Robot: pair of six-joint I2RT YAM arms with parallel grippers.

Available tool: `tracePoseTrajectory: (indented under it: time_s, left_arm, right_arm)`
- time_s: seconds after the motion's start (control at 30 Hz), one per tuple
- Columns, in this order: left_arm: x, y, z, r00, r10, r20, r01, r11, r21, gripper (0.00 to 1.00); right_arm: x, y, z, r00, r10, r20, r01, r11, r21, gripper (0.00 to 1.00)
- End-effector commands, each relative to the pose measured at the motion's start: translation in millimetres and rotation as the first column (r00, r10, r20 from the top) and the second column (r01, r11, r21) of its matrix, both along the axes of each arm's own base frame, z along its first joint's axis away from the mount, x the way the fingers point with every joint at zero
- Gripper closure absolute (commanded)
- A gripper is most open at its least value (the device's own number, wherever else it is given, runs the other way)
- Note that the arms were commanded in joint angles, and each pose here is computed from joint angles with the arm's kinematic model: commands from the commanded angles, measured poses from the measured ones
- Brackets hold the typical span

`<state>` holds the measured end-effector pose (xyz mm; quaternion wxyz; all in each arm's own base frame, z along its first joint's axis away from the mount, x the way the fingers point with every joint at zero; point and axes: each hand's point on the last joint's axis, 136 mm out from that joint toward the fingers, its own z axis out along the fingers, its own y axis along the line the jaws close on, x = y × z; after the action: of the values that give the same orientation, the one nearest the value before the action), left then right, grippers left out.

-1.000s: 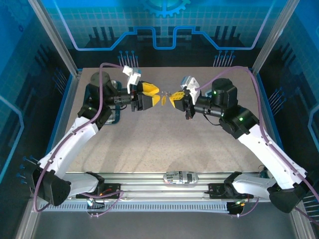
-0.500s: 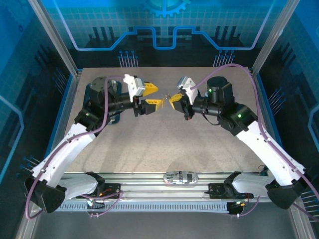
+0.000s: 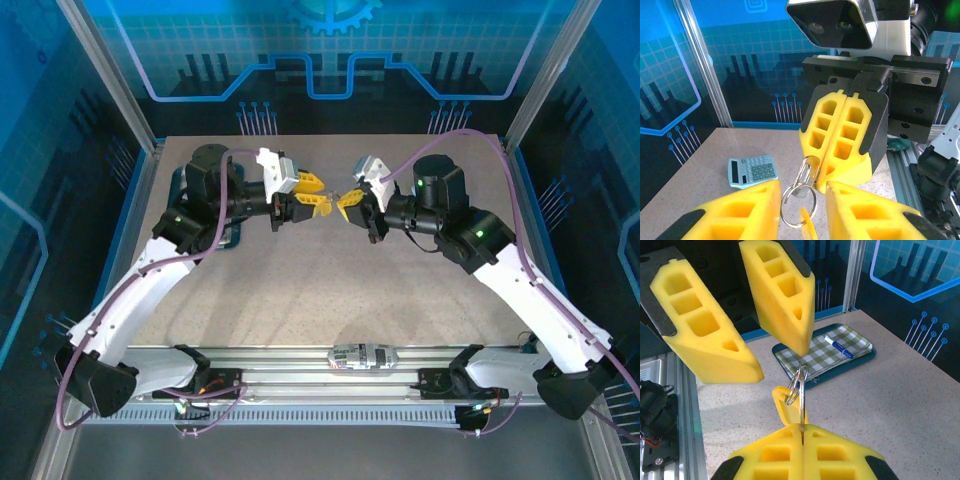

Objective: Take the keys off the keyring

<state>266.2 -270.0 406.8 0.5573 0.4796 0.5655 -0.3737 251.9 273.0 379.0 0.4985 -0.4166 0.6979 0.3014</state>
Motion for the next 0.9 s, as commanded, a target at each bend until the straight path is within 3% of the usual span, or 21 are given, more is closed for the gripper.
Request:
tracePoseTrajectory:
  time_s: [0.0,0.17,0.63,0.7,0.87]
  left_arm:
    - [-6.7,-2.6,5.4,0.999,-0.042,0.000,0.042,0.999,0.008,0.70]
    - [-6.5,-4.6,5.7,0.998,-0.058,-0.027,0.058,0.998,0.004,0.71]
    - [-4.0,-7.0,5.7,0.997,-0.064,-0.052,0.064,0.998,0.000,0.89]
    - [-3.2,-7.3,6.3,0.997,-0.062,-0.055,0.062,0.998,-0.002,0.85]
    - [-0.9,-7.2,10.0,0.997,-0.049,-0.064,0.048,0.999,-0.019,0.62]
  right_arm:
    - [-10.3,0.8,13.5,0.999,0.030,0.037,-0.031,0.999,0.020,1.00]
    - [-12.3,1.1,15.6,0.998,0.034,0.051,-0.036,0.999,0.026,1.00]
    - [-15.0,0.7,17.3,0.997,0.040,0.068,-0.043,0.998,0.035,1.00]
    - [-15.3,0.7,16.8,0.997,0.041,0.068,-0.043,0.999,0.032,1.00]
    - [-14.3,0.8,15.9,0.997,0.040,0.069,-0.042,0.999,0.030,1.00]
